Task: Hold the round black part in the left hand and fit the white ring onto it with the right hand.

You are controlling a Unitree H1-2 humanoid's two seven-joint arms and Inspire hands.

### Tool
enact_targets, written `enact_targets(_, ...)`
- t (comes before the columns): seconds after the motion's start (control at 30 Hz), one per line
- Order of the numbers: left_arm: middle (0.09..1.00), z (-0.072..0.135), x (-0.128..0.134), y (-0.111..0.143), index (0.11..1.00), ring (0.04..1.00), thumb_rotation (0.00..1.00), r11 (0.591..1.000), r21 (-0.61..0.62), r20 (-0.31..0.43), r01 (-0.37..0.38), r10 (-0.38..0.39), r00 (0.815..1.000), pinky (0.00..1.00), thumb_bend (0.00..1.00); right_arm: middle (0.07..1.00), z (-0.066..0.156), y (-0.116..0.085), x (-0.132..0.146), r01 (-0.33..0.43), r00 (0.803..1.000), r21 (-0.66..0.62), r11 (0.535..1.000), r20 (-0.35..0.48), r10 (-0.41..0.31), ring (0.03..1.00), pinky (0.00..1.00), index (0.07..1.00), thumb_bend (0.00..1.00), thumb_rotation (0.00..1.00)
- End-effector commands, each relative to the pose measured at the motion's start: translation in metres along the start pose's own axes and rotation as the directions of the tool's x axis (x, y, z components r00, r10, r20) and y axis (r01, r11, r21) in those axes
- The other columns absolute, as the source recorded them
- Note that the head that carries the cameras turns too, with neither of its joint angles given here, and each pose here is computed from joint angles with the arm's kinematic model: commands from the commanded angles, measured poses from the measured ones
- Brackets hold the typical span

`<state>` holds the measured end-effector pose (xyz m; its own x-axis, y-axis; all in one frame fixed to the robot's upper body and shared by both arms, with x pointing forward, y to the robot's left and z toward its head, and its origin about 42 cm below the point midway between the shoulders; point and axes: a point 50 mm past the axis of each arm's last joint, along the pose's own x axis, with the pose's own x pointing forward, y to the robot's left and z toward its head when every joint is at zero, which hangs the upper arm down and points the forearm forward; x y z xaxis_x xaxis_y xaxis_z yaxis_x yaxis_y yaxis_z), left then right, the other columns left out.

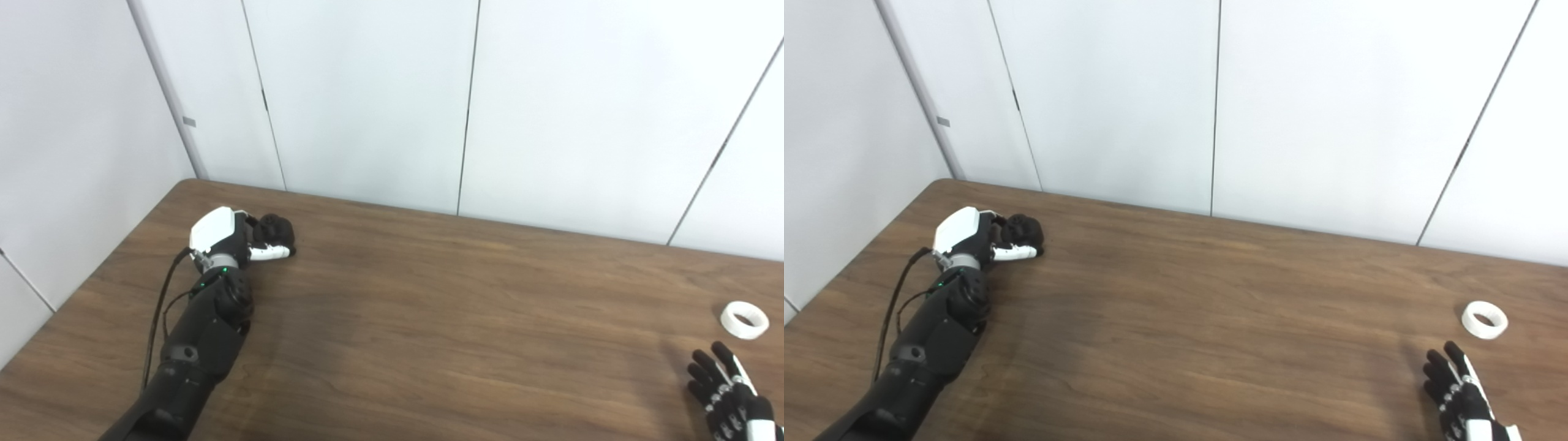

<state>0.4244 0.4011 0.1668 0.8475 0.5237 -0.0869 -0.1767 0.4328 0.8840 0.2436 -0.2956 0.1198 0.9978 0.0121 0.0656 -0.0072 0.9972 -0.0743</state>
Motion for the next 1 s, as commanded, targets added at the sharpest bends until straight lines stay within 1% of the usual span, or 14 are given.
enact_targets(0.0,0.863,0.0231,0.0113,0.0303,0.727,0.922,0.35,0.995,-0.031,0.041,-0.098,0.099,0.994,0.97,0.93,0.927,-0.0009,-0.0033,-0.0038,-0.002,1.000,-0.007,1.000,-0.008,0.002,0.929,0.93,0.958,0.67,1.00)
enact_targets(0.07,0.867,0.0234,0.0108,0.0300,0.721,0.925,0.34,0.995,-0.028,0.043,-0.096,0.097,0.994,0.98,0.93,0.927,-0.0006,-0.0032,-0.0038,0.001,1.000,-0.004,1.000,-0.009,-0.001,0.932,0.95,0.957,0.67,1.00)
enact_targets(0.2,0.866,0.0226,0.0107,0.0303,0.709,0.928,0.34,0.995,-0.027,0.044,-0.096,0.097,0.994,1.00,0.92,0.921,-0.0002,-0.0032,-0.0039,0.006,1.000,-0.011,1.000,-0.008,-0.006,0.923,0.93,0.952,0.67,1.00)
enact_targets(0.27,0.862,0.0219,0.0105,0.0301,0.701,0.925,0.33,0.995,-0.023,0.045,-0.098,0.099,0.994,1.00,0.92,0.922,-0.0007,-0.0035,-0.0040,0.005,1.000,-0.013,1.000,-0.008,-0.005,0.922,0.92,0.952,0.67,1.00)
enact_targets(0.47,0.861,0.0210,0.0115,0.0301,0.701,0.921,0.34,0.995,-0.019,0.046,-0.095,0.096,0.994,0.99,0.91,0.920,-0.0011,-0.0035,-0.0043,0.003,1.000,-0.013,1.000,-0.006,-0.003,0.922,0.92,0.954,0.66,1.00)
enact_targets(0.7,0.858,0.0216,0.0121,0.0303,0.668,0.921,0.33,0.995,-0.009,0.045,-0.096,0.096,0.994,0.98,0.89,0.921,-0.0016,-0.0034,-0.0043,0.002,1.000,-0.010,1.000,-0.009,-0.002,0.923,0.92,0.951,0.66,1.00)
enact_targets(0.87,0.852,0.0217,0.0120,0.0309,0.639,0.918,0.28,0.994,-0.014,0.044,-0.105,0.105,0.993,0.97,0.86,0.916,-0.0005,-0.0025,-0.0049,0.007,1.000,-0.007,1.000,-0.012,-0.007,0.922,0.92,0.948,0.66,1.00)
enact_targets(0.97,0.832,0.0207,0.0125,0.0310,0.602,0.901,0.21,0.993,-0.030,0.049,-0.118,0.120,0.992,0.95,0.82,0.917,-0.0015,-0.0032,-0.0050,0.001,1.000,-0.007,1.000,-0.010,-0.001,0.922,0.92,0.949,0.66,1.00)
